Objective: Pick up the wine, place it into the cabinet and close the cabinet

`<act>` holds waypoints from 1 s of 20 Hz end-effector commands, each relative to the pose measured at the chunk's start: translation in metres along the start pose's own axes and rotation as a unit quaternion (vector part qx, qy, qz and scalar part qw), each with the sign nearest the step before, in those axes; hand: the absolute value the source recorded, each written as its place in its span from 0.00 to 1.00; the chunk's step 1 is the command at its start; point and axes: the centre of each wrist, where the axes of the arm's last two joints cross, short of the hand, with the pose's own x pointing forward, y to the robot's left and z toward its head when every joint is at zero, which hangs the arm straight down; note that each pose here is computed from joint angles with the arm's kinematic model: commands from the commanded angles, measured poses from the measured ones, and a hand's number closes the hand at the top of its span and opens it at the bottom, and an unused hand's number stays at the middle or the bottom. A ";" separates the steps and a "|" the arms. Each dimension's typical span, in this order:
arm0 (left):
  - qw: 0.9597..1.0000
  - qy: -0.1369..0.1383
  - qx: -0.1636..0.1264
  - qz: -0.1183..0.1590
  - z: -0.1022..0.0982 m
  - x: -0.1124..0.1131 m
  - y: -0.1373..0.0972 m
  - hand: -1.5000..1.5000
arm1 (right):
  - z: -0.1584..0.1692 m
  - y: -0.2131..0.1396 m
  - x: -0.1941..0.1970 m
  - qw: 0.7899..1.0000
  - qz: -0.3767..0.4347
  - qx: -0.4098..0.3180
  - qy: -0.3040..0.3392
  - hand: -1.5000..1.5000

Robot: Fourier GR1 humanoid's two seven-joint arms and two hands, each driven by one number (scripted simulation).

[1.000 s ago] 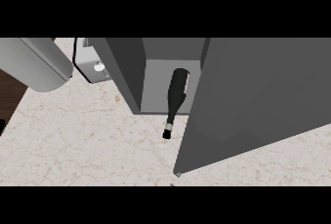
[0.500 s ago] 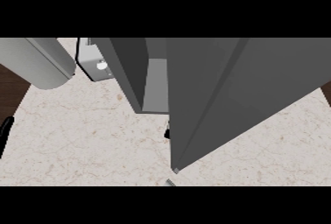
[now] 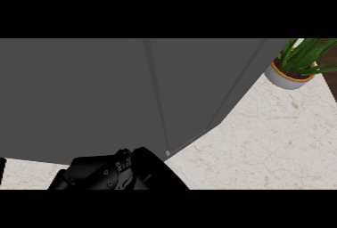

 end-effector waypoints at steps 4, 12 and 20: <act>1.000 -0.006 0.013 0.010 -0.002 0.003 -0.006 0.00 | -0.082 -0.008 0.020 0.999 0.027 -0.037 -0.022 1.00; 1.000 -0.014 0.013 -0.005 0.005 -0.008 -0.018 0.00 | -0.139 -0.055 -0.010 0.991 0.092 -0.095 -0.005 1.00; 1.000 -0.008 0.014 -0.013 -0.005 -0.013 -0.006 0.00 | -0.159 -0.108 -0.024 0.991 0.088 -0.103 0.011 1.00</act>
